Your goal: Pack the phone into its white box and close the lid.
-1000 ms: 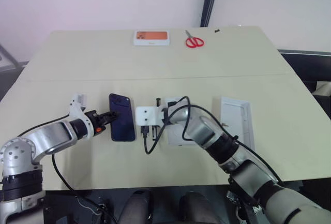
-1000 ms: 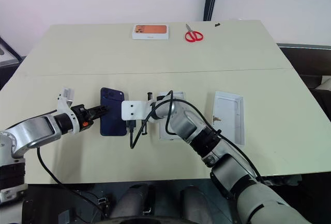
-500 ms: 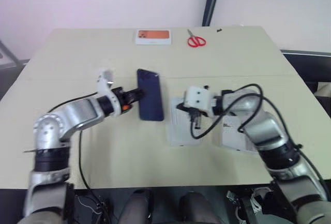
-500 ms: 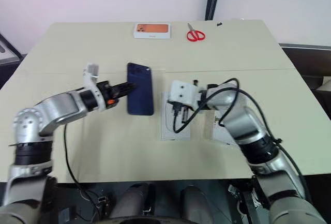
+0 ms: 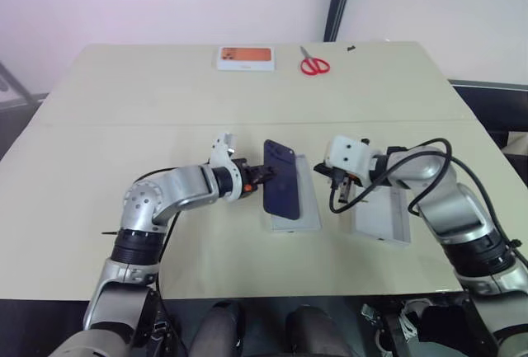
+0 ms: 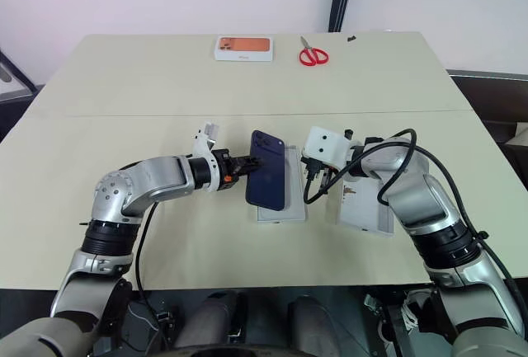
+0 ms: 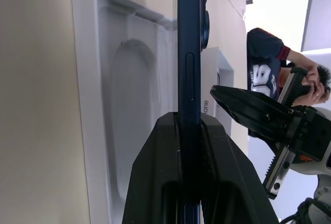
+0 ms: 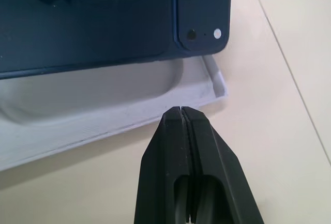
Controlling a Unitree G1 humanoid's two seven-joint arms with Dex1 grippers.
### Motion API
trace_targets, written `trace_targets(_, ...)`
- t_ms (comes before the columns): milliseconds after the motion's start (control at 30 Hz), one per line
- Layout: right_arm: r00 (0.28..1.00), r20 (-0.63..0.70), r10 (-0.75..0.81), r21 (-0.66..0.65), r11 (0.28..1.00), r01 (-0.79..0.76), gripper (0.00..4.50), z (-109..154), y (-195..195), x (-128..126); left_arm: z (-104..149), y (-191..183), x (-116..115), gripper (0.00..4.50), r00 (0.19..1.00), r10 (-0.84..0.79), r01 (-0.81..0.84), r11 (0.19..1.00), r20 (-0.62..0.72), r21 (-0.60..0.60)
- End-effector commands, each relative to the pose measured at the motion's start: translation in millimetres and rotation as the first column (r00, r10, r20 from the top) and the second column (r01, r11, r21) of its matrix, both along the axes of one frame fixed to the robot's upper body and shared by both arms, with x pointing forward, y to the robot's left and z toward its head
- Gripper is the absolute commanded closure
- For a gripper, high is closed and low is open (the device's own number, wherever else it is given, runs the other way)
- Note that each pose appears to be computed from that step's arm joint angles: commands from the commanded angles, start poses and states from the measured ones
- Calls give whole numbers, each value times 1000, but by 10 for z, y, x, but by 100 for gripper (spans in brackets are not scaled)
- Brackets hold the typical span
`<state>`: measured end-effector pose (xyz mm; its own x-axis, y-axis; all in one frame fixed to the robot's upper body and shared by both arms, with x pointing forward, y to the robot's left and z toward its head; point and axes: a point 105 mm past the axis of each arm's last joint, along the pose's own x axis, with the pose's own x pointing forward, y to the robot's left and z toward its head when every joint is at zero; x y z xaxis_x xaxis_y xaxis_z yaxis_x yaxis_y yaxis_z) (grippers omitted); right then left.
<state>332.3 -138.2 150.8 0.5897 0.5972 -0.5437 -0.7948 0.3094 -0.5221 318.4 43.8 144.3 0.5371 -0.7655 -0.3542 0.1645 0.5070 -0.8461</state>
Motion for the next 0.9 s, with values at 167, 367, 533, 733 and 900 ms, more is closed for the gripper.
trace_targets(167, 998, 62, -15, 5, 1000, 15, 450, 146, -56, 38, 66, -124, -44, 440, 999, -20, 19, 1000, 44, 24)
trace_targets(367, 998, 67, -15, 4, 1000, 15, 450, 144, -60, 61, 55, -160, -38, 440, 999, -20, 18, 999, 50, 36)
trace_targets(533, 998, 67, -16, 3, 1000, 15, 450, 137, -61, 70, 69, -196, -56, 349, 998, -27, 26, 1000, 55, 13)
trace_targets(733, 998, 67, -15, 3, 1000, 14, 450, 141, -61, 72, 78, -170, -116, 61, 994, -65, 62, 997, 89, 36)
trace_targets(900, 998, 69, -12, -1, 1000, 12, 450, 147, -66, 75, 110, -2, -161, 3, 983, -105, 91, 991, 149, 93)
